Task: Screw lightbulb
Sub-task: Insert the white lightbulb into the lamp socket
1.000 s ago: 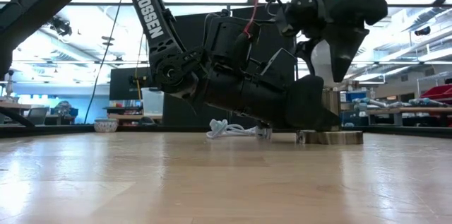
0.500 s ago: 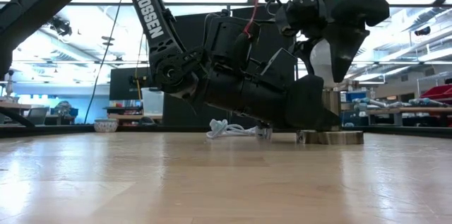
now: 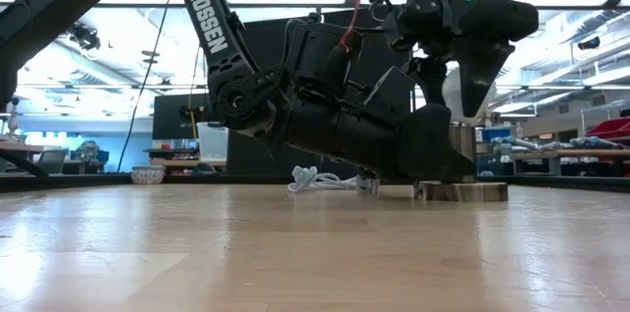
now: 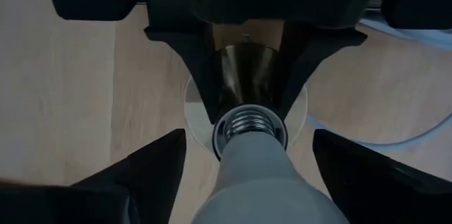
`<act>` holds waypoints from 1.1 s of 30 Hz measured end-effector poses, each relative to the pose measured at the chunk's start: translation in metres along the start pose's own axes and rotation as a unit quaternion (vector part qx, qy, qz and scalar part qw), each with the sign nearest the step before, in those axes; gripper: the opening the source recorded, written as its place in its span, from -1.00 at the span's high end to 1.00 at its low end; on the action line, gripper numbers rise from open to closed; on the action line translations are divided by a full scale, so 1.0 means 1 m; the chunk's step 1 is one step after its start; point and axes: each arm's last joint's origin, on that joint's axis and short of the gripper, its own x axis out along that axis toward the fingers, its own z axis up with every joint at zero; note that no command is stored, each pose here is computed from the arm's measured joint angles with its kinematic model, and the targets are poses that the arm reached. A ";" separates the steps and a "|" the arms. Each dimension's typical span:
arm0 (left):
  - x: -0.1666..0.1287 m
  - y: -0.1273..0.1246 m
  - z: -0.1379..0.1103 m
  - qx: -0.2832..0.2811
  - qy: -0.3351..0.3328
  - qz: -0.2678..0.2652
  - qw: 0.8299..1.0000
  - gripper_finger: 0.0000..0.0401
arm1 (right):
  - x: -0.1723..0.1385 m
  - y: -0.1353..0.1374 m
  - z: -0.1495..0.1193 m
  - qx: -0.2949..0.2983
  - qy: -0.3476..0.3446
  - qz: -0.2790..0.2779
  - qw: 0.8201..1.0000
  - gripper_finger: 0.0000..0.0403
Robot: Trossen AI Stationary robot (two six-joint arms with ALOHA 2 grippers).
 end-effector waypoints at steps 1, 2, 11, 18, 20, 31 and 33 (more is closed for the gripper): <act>0.000 0.000 0.000 0.000 0.000 0.000 1.000 0.04 | 0.000 0.000 0.000 0.002 -0.001 0.001 1.000 -0.55; 0.000 0.000 0.000 0.000 0.000 0.000 1.000 0.04 | 0.000 0.000 0.000 0.004 -0.001 0.002 1.000 -0.55; 0.000 0.000 0.000 0.000 0.000 0.000 1.000 0.04 | 0.000 0.001 0.004 0.004 -0.018 0.000 1.000 -0.54; 0.000 0.000 0.000 -0.002 0.000 0.000 1.000 0.04 | -0.012 0.001 0.007 0.019 -0.020 0.001 1.000 -0.54; 0.000 0.000 0.000 -0.002 0.000 0.000 1.000 0.04 | -0.019 0.001 0.007 0.023 -0.022 0.001 0.999 -0.54; 0.000 0.000 0.000 -0.002 0.000 0.001 1.000 0.04 | -0.057 0.006 -0.015 0.063 -0.039 -0.027 0.997 -0.53; 0.000 0.000 0.000 -0.002 0.000 0.001 1.000 0.04 | -0.066 0.008 -0.020 0.070 -0.051 -0.032 0.996 -0.53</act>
